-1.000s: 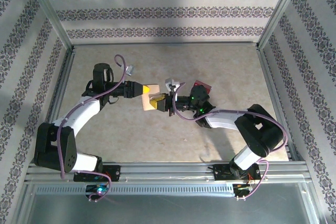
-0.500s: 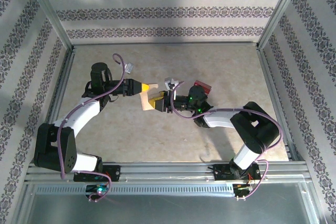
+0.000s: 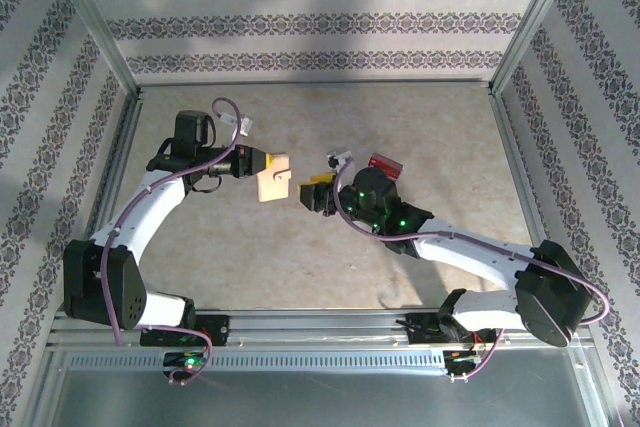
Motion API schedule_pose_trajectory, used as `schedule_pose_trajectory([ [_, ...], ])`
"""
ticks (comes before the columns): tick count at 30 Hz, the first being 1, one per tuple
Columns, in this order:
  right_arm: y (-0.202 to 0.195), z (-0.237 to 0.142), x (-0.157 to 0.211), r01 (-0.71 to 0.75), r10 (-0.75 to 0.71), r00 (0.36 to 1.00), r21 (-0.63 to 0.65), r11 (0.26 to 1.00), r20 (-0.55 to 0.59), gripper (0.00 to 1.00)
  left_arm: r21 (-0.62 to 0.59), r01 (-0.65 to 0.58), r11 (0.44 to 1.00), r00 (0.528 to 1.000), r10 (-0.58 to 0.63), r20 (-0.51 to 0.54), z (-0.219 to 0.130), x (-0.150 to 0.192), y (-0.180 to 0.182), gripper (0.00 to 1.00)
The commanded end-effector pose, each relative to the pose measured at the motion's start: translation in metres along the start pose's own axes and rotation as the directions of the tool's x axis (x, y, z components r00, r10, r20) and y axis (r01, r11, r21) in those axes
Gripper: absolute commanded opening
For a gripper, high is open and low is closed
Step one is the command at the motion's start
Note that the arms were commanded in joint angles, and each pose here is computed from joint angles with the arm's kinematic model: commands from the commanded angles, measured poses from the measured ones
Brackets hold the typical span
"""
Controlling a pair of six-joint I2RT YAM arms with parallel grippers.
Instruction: Put the credit cards into the card holder
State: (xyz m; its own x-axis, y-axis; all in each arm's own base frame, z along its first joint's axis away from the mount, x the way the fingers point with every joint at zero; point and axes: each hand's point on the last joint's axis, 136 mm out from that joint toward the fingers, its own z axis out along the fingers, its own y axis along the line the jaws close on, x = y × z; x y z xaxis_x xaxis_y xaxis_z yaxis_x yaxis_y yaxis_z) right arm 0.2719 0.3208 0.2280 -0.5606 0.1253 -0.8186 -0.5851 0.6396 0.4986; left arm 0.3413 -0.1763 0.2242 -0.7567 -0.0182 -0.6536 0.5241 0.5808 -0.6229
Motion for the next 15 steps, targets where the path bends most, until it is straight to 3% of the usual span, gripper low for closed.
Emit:
schedule_pose_trajectory([
  [1, -0.041, -0.003, 0.001, -0.087, 0.095, 0.995, 0.293, 0.952, -0.015, 0.45, -0.124, -0.014, 0.992, 1.000, 0.011, -0.030, 0.004, 0.010, 0.021, 0.00],
  [4, -0.039, 0.007, 0.003, -0.130, 0.147, 0.989, 0.321, 0.938, -0.028, 0.45, -0.169, -0.014, 0.985, 1.000, 0.011, -0.022, 0.006, 0.011, 0.030, 0.00],
  [15, -0.012, 0.062, 0.014, -0.179, 0.211, 0.971, 0.246, 0.953, -0.112, 0.39, -0.140, -0.015, 0.990, 0.999, 0.008, -0.052, 0.020, 0.020, 0.024, 0.00],
])
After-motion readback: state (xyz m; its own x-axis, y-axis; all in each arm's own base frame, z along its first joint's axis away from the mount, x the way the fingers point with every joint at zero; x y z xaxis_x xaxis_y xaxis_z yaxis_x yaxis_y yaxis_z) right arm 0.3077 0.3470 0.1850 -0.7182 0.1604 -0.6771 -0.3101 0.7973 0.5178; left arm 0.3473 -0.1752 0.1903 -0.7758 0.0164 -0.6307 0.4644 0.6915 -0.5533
